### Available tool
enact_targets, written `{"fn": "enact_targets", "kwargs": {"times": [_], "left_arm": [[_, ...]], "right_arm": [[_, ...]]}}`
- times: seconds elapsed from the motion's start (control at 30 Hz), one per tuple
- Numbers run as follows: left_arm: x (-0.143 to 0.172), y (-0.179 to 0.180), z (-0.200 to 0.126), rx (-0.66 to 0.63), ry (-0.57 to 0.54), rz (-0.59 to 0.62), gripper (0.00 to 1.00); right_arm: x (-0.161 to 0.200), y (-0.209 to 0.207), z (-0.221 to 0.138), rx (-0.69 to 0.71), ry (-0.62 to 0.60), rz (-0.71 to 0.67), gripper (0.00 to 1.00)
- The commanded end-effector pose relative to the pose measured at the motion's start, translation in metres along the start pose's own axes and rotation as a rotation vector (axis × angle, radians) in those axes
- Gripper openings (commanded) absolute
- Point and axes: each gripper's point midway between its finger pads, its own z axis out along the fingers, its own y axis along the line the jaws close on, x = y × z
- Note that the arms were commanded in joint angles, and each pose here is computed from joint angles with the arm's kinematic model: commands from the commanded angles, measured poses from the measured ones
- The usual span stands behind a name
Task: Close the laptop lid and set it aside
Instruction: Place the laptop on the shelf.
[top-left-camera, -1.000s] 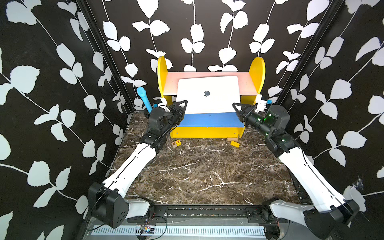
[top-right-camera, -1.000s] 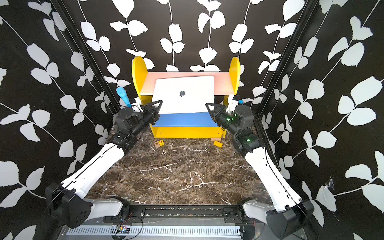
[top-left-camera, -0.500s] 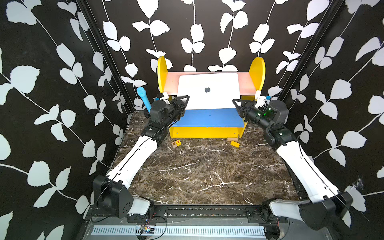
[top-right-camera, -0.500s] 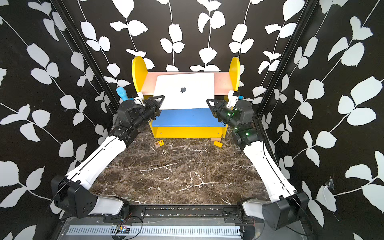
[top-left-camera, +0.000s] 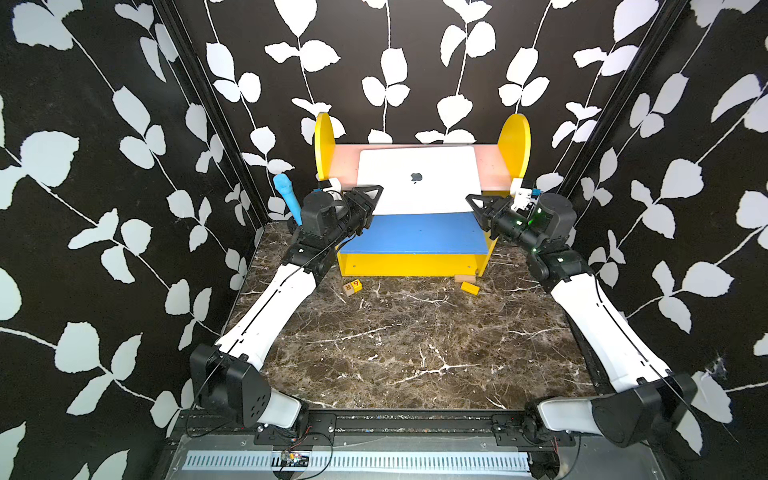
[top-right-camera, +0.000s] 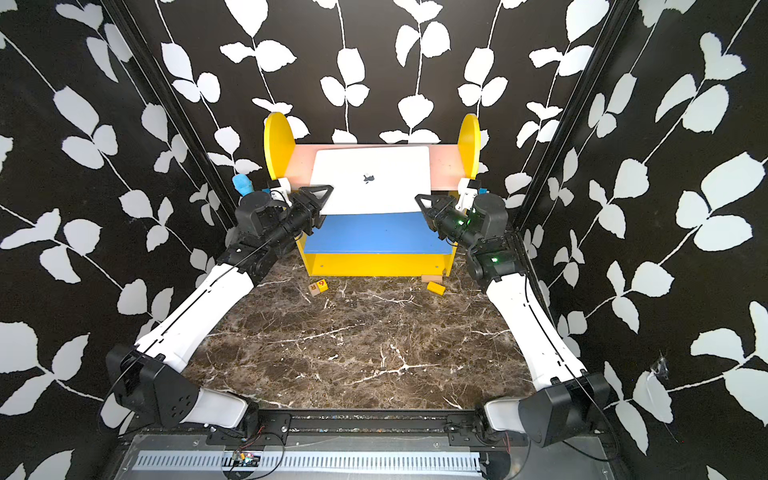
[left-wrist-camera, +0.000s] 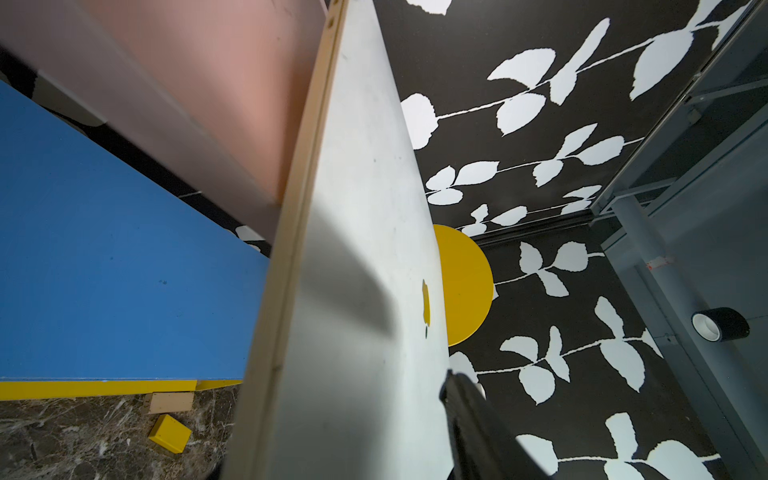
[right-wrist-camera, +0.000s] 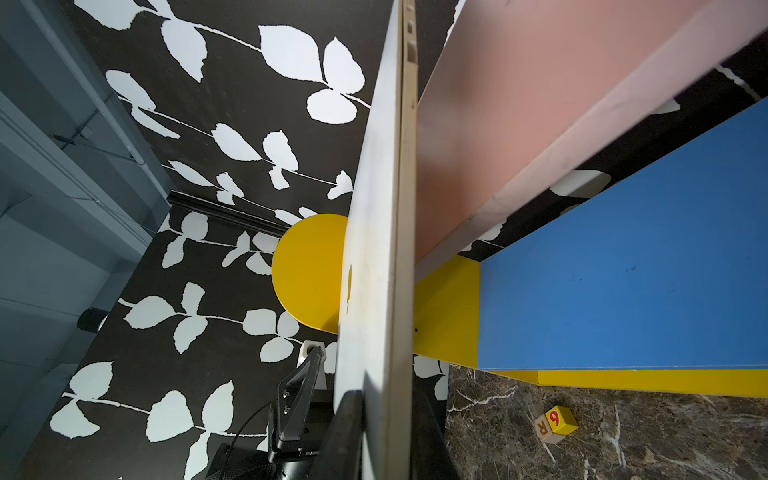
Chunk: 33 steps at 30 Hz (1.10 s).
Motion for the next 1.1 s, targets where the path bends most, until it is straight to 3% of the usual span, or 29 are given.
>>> {"fn": "enact_targets", "kwargs": {"times": [0.0, 0.27, 0.73, 1.07], "left_arm": [[0.007, -0.041, -0.005, 0.114, 0.056, 0.046, 0.54], [-0.001, -0.051, -0.005, 0.129, 0.068, 0.052, 0.55], [-0.025, -0.051, -0.007, 0.138, 0.049, 0.043, 0.68], [-0.039, -0.049, -0.009, 0.133, 0.034, 0.039, 0.82]], "right_arm": [[0.010, 0.011, 0.006, -0.042, 0.067, -0.075, 0.00], [0.000, -0.005, 0.013, 0.017, 0.033, -0.039, 0.00], [-0.022, -0.032, 0.015, 0.132, -0.077, 0.017, 0.00], [-0.038, -0.039, 0.012, 0.194, -0.133, 0.024, 0.00]]}}
